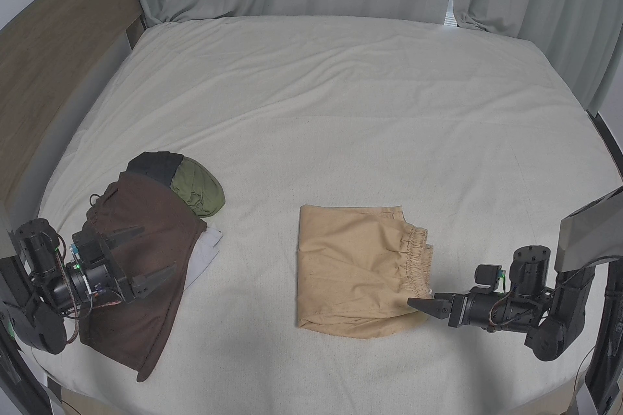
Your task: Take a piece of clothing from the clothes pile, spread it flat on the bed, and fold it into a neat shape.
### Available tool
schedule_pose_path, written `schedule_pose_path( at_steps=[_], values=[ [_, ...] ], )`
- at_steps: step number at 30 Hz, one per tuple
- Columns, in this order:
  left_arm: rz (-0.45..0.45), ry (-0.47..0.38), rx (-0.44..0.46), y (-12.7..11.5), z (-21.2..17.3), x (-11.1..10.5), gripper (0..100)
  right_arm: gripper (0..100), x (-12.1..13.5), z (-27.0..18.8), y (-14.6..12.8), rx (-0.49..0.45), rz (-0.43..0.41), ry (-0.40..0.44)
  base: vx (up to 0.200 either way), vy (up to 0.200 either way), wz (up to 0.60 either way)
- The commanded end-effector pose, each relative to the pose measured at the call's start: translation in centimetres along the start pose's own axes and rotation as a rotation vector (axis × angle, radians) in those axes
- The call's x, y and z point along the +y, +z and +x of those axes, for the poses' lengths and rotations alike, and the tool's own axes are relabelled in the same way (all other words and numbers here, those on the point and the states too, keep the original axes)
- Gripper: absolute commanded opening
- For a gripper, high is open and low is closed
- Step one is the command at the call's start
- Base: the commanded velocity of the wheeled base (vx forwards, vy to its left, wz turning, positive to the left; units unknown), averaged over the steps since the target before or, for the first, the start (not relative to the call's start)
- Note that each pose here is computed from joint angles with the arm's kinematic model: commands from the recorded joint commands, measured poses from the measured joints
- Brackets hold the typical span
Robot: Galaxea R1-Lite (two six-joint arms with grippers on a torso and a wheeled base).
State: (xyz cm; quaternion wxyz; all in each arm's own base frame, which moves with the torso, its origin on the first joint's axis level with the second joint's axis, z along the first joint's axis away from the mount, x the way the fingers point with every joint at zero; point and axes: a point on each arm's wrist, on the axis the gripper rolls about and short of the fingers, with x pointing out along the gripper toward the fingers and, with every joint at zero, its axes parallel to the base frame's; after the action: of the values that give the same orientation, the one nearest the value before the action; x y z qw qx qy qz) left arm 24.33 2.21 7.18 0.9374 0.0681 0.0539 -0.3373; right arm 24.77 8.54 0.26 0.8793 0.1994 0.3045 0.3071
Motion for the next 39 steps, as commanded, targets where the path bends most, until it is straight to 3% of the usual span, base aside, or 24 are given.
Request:
schedule_pose_path(
  at_steps=[1, 12, 15, 24, 39],
  values=[
    [-0.018, -0.015, 0.016, -0.4, 0.0, -0.5, 100, 100, -2.0, 0.9, -1.5, 0.048, 0.051, -0.078, 0.0, 0.0, 0.0],
    [-0.025, -0.024, 0.022, -0.5, 0.1, -0.7, 100, 100, -3.9, 2.8, -2.4, 0.066, 0.095, -0.11, 0.0, 0.0, 0.0],
    [-0.03, -0.025, 0.027, -0.6, 0.0, -0.8, 100, 100, -4.1, 3.3, -2.7, 0.071, 0.14, -0.108, 0.0, 0.0, 0.0],
    [-0.027, -0.025, 0.024, -0.5, 0.0, -0.8, 100, 100, -2.4, 5.8, -2.1, 0.046, 0.259, -0.027, 0.0, 0.0, 0.0],
    [-0.025, -0.024, 0.022, -0.5, 0.1, -0.8, 100, 100, -2.2, 6.5, -2.2, 0.041, 0.268, -0.025, 0.0, 0.0, 0.0]
  ],
)
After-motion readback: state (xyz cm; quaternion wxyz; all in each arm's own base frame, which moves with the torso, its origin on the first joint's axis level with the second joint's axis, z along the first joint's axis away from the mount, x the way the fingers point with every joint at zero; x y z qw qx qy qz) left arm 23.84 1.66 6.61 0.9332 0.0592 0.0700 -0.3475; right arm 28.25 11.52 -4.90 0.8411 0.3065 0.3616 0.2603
